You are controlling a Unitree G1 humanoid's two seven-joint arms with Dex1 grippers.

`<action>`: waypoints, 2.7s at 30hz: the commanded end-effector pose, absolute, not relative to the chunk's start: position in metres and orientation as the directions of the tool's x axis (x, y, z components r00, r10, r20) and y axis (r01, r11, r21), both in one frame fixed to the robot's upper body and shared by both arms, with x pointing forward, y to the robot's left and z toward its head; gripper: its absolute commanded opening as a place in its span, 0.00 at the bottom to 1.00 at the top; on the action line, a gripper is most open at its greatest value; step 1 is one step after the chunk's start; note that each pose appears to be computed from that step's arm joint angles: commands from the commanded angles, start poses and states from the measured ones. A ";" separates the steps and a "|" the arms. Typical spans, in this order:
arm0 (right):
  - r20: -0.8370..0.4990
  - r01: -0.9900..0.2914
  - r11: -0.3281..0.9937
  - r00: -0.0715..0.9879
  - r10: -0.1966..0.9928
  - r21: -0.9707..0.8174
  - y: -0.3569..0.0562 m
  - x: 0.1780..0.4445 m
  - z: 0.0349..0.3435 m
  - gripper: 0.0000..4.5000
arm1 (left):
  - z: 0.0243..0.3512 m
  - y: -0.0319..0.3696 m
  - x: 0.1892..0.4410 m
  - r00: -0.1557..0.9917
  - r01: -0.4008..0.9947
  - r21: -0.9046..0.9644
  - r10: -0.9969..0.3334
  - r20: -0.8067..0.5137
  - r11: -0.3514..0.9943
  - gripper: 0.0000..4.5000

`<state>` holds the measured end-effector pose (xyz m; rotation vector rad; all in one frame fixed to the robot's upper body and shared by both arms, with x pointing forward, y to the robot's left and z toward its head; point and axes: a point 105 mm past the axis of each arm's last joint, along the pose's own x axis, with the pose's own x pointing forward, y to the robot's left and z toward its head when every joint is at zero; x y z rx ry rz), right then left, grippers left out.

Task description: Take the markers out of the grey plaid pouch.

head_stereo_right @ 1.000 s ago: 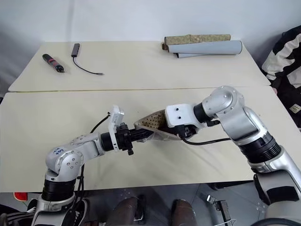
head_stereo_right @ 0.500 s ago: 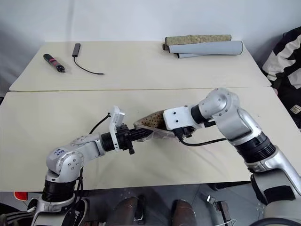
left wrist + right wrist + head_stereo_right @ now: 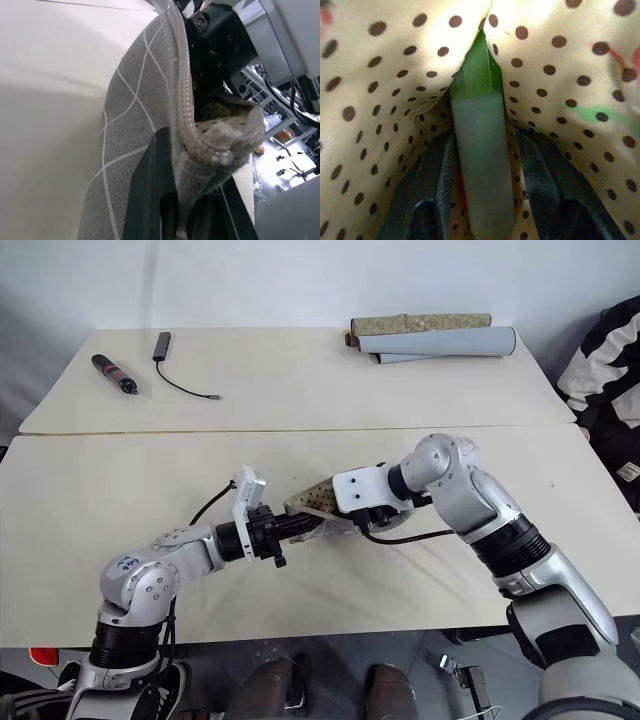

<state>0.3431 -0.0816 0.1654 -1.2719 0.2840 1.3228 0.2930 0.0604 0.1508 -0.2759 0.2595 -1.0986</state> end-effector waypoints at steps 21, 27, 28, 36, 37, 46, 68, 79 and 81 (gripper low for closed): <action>-0.657 -0.814 -0.158 0.320 0.682 -0.560 -0.075 0.325 0.214 0.24 | 0.165 0.067 0.298 0.469 0.848 -0.270 -0.883 -0.019 0.456 0.00; -0.591 -0.828 -0.057 0.348 0.727 -0.558 -0.083 0.331 0.224 0.24 | 0.162 0.070 0.302 0.483 0.849 -0.221 -0.875 -0.043 0.480 0.00; -0.584 -0.842 -0.028 0.350 0.732 -0.539 -0.085 0.332 0.225 0.24 | 0.161 0.071 0.302 0.487 0.848 -0.214 -0.872 -0.046 0.485 0.00; -0.652 -0.793 -0.047 0.463 0.600 -0.607 -0.111 0.351 0.210 0.24 | 0.163 0.067 0.289 0.420 0.878 -0.213 -0.903 -0.090 0.429 0.00; -0.661 -0.788 -0.057 0.471 0.584 -0.613 -0.112 0.352 0.208 0.24 | 0.163 0.066 0.290 0.419 0.879 -0.204 -0.903 -0.099 0.430 0.00; -0.581 -0.849 -0.038 0.327 0.745 -0.526 -0.094 0.327 0.223 0.24 | 0.170 0.081 0.320 0.582 0.801 -0.136 -0.811 -0.051 0.583 0.00; -0.530 -0.741 0.407 0.669 0.521 -0.534 -0.232 0.357 0.237 0.24 | 0.168 0.111 0.319 0.619 0.768 -0.175 -0.784 -0.043 0.616 0.00; -0.711 -0.819 0.417 0.559 0.426 -0.394 -0.252 0.347 0.141 0.24 | 0.169 0.109 0.320 0.611 0.775 -0.187 -0.791 -0.027 0.604 0.00; -0.701 -0.815 0.439 0.561 0.440 -0.377 -0.251 0.348 0.140 0.24 | 0.169 0.109 0.320 0.611 0.774 -0.186 -0.791 -0.025 0.605 0.00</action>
